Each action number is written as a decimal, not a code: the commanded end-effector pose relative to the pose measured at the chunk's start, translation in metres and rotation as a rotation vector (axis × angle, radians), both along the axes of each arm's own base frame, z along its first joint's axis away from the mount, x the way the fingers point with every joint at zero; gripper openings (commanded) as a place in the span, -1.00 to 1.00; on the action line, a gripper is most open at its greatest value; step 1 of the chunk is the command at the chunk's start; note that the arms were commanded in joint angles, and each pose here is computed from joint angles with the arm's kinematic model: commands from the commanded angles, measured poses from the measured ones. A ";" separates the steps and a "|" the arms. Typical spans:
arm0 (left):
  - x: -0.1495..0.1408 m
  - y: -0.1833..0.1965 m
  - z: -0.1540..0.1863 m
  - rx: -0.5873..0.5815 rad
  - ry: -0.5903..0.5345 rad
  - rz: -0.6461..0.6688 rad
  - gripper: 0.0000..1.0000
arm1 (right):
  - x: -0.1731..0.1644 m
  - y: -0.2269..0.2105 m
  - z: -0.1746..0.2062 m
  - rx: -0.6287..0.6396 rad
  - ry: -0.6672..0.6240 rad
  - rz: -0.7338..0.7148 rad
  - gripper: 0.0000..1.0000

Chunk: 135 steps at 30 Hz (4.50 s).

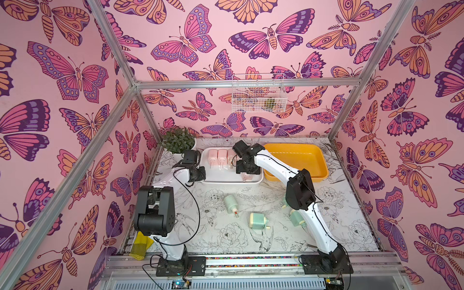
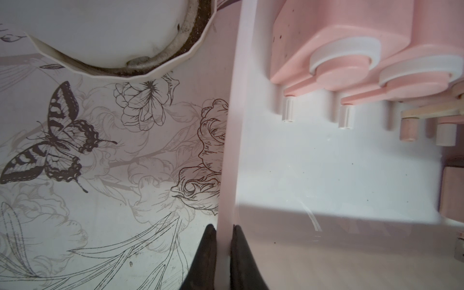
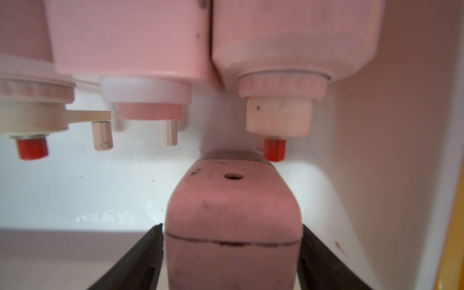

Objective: Place the pencil sharpeners by color into the storage box
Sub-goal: Place the pencil sharpener in the storage box, then adjust the storage box at the center of the board.

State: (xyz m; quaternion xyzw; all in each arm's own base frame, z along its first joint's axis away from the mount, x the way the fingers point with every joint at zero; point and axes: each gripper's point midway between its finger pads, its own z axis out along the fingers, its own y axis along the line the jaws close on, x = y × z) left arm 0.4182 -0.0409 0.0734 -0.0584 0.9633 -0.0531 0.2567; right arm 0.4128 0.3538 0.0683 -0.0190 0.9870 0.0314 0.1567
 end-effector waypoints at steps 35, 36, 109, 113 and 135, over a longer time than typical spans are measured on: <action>-0.027 0.039 0.008 0.140 -0.002 0.152 -1.00 | -0.015 -0.146 0.215 -0.061 -0.741 0.009 0.99; -0.026 0.039 0.008 0.142 -0.001 0.156 -1.00 | -0.017 -0.144 0.211 -0.058 -0.733 0.037 0.98; -0.082 -0.274 0.121 -0.087 -0.451 -0.887 1.00 | 0.021 -0.437 0.007 0.166 -0.112 -0.396 0.17; -0.085 -0.280 0.119 -0.110 -0.450 -0.921 1.00 | 0.028 -0.440 0.009 0.151 -0.120 -0.386 -0.08; -0.079 -0.283 0.137 -0.090 -0.560 -0.943 1.00 | 0.007 -0.415 0.027 0.195 -0.184 -0.228 -1.00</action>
